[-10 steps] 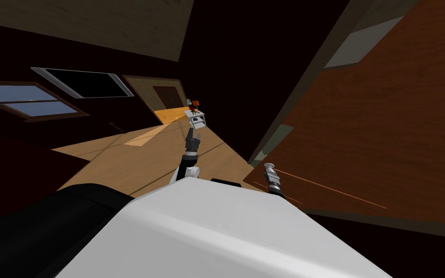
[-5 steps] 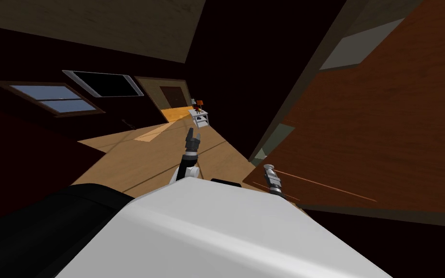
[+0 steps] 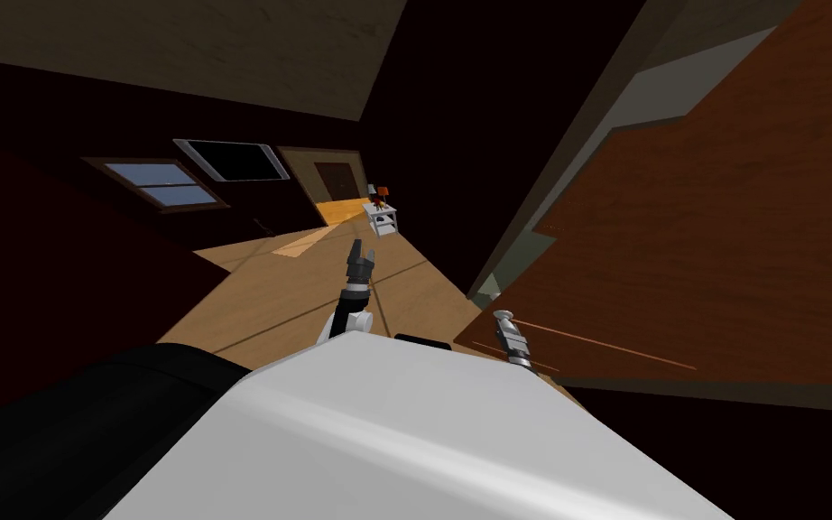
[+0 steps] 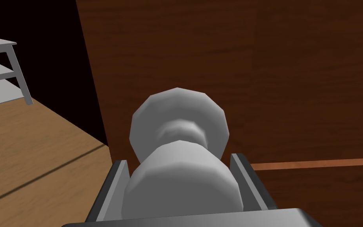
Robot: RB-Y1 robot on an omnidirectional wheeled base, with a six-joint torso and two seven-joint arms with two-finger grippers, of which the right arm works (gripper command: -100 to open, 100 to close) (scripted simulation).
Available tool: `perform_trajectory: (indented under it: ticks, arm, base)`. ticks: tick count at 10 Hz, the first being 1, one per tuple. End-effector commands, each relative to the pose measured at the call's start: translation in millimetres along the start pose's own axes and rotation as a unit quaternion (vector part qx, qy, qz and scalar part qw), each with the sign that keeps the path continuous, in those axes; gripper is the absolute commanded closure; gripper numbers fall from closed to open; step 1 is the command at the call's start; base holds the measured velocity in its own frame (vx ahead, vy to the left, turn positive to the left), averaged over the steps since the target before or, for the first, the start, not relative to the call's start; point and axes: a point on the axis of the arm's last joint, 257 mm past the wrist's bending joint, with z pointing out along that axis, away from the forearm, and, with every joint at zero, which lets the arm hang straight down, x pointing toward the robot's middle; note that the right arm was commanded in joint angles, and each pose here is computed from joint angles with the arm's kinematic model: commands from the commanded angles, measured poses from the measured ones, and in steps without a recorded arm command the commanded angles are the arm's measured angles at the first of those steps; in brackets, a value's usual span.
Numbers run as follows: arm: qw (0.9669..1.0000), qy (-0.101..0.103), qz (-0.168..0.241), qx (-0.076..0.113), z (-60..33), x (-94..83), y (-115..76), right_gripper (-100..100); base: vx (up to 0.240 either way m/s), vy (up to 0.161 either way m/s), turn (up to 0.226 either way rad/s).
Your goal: Pull the door open
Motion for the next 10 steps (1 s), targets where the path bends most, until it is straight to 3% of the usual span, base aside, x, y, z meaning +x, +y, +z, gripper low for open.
perform_trajectory:
  ticks: [1, 2, 3, 4, 10]
  arm:
    - [1.0, 0.002, 0.002, 0.009, -6.0, 0.7, -1.1, 100]
    - [0.9999, 0.002, 0.003, 0.016, -9.9, 0.9, -1.6, 100]
    - [0.9999, 0.0, 0.001, 0.011, -7.3, -0.7, -0.6, 100]
    - [0.9998, 0.0, 0.002, 0.02, -15.3, -1.9, -1.3, 100]
    - [0.9989, 0.002, 0.002, 0.048, -37.8, -0.2, -0.2, 100]
  base:
    - [-0.19, -0.039, 0.113]
    - [-0.216, -0.051, 0.113]
    - [-0.104, -0.022, 0.026]
    - [-0.141, -0.027, 0.133]
    - [-0.196, -0.05, 0.129]
